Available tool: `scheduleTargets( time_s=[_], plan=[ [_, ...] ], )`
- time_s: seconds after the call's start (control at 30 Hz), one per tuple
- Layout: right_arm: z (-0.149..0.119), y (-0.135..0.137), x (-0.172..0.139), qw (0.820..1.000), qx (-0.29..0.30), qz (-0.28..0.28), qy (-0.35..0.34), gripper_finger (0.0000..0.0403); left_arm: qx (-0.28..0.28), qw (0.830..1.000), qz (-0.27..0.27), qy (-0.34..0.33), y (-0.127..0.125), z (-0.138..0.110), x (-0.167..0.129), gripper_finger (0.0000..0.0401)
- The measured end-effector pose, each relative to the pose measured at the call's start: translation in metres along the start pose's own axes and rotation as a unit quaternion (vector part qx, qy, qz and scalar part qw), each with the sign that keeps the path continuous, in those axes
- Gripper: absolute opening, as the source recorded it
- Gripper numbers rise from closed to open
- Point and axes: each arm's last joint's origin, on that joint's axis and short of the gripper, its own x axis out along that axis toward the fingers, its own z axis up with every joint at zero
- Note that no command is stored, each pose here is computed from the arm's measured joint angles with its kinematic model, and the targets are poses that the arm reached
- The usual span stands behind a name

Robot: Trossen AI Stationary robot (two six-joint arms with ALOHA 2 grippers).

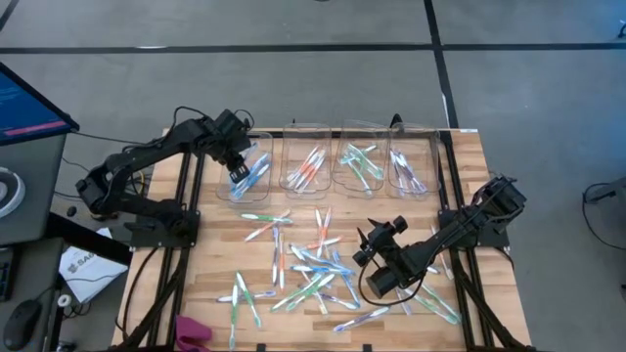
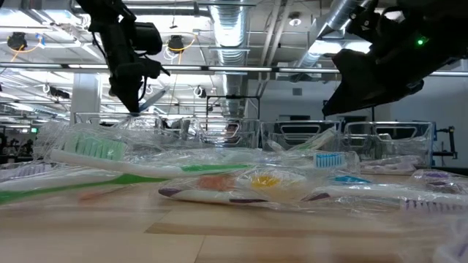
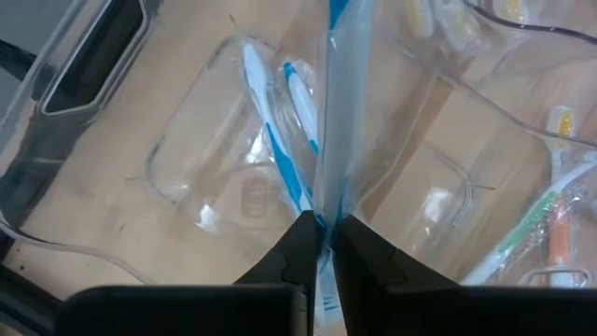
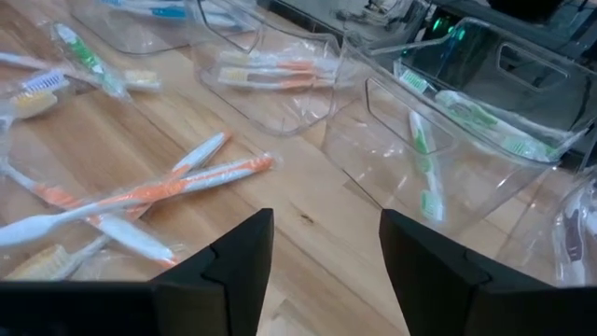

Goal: Pick & Place Toothbrushes
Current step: Put the blue toothbrush into the left transparent bin

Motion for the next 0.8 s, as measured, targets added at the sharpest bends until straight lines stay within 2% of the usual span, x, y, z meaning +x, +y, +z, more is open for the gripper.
scheduleTargets(
  time_s=[0.3,0.57,0.8],
  plan=[
    [-0.0005,0.001,-0.001,1.0,-0.017,0.005,0.003,0.0196,-0.013,1.0,0.003,-0.012,0.0004,0.0023,0.0,0.0023],
    [-0.0007,0.0016,-0.0009,1.0,-0.016,0.008,0.01,0.0195,-0.04,0.998,0.044,-0.008,0.003,0.0024,-0.0002,0.0057],
    [-0.0007,0.0016,-0.0008,1.0,-0.019,0.008,0.011,0.0194,-0.04,0.998,0.044,-0.009,0.0029,0.0024,-0.0002,0.0073]
  ],
)
